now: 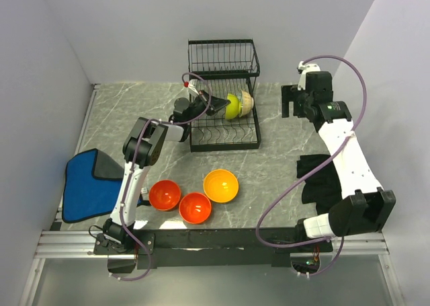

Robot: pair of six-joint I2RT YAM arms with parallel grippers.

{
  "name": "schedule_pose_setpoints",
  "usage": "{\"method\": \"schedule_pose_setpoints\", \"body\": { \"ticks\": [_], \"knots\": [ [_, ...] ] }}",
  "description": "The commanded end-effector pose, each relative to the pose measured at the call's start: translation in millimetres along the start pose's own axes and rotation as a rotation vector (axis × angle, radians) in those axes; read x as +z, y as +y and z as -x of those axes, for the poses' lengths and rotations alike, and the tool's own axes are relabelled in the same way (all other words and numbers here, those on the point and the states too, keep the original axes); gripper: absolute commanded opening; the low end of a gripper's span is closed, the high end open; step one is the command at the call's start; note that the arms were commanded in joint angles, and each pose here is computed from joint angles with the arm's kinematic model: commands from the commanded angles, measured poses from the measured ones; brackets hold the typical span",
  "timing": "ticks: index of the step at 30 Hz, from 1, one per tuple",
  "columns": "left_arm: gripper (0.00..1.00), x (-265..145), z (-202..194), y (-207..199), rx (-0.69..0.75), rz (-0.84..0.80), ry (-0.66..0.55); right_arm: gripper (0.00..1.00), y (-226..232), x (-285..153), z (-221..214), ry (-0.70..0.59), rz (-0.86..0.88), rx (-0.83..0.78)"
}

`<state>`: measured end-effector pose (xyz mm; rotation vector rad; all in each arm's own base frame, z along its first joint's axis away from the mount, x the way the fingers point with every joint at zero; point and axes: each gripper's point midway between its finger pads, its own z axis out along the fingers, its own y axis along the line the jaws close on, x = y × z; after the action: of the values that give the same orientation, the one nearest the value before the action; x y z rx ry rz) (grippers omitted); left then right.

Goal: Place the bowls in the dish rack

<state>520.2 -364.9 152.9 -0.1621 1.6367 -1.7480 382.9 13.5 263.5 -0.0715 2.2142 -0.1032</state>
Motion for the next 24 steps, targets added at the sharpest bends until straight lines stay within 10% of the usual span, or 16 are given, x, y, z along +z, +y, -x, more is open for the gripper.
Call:
{"method": "schedule_pose_setpoints", "body": {
  "ticks": [1, 24],
  "knots": [
    [0.01, 0.5, 3.1, 4.6, -0.026, -0.004, -0.016, 1.00, 3.1, -7.6, 24.6, -0.058, -0.020, -0.044],
    [0.07, -20.7, 22.1, 28.4, 0.048, 0.055, -0.049, 1.00, 25.9, 0.1, 19.2, -0.052, 0.018, -0.059]
  ]
}}
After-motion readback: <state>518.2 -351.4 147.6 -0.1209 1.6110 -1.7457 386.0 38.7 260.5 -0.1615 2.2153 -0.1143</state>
